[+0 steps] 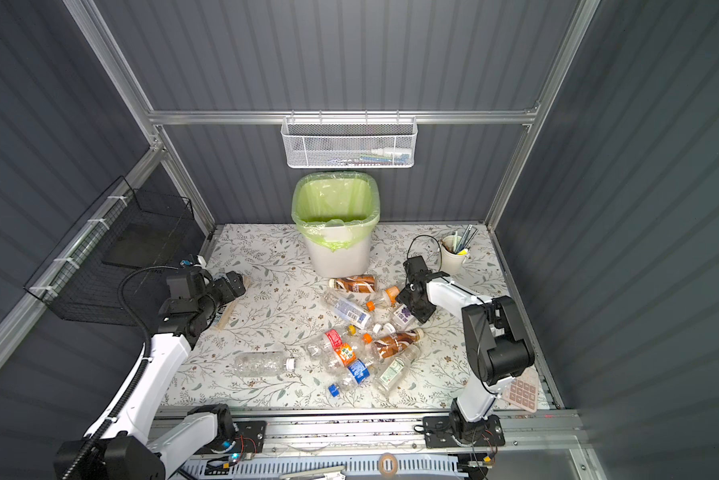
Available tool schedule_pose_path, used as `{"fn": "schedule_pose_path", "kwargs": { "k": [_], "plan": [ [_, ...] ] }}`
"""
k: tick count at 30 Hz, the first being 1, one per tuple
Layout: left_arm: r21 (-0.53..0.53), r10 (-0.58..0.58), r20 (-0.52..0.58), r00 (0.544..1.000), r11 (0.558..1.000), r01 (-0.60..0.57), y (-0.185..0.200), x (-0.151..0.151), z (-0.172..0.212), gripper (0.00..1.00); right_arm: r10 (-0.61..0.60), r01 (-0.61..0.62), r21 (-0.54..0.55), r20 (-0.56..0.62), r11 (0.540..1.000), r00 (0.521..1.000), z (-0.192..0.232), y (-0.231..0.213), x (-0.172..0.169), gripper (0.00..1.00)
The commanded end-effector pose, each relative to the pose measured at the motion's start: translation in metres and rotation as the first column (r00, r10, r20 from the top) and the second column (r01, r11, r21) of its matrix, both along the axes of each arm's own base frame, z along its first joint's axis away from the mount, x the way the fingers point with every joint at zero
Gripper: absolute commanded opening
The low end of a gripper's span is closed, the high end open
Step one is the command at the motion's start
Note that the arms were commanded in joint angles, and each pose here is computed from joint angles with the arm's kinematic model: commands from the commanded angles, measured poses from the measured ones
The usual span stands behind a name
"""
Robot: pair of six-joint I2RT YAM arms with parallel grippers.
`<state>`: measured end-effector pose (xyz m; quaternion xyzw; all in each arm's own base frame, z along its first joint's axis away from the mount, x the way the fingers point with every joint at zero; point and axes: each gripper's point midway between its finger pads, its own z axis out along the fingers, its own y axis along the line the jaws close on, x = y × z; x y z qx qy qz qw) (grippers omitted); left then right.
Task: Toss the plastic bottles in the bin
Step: 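Lower the right gripper and close it on the purple-label grape-juice bottle, then lift the grape-juice bottle with the right gripper and drop it into the bin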
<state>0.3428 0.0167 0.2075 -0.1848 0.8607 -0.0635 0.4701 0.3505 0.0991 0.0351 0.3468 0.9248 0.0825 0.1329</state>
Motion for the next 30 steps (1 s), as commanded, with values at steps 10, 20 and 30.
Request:
{"fn": "schedule_pose_path", "kwargs": {
  "k": [10,20,30],
  "plan": [
    [0.017,0.001,0.004,1.000,1.000,-0.001,0.003,-0.001,0.006,1.00,-0.014,0.013,-0.030,-0.013,0.999,1.000,-0.006,-0.011,0.000,0.61],
    [-0.004,-0.005,-0.016,1.000,1.000,0.005,0.000,0.001,-0.002,1.00,-0.048,0.049,-0.003,0.187,0.999,0.981,0.043,-0.021,0.013,0.56],
    [-0.033,0.015,-0.037,0.999,0.999,-0.016,0.000,0.002,-0.012,1.00,-0.098,0.105,0.025,0.603,0.994,0.792,0.187,-0.064,0.010,0.56]
  ]
}}
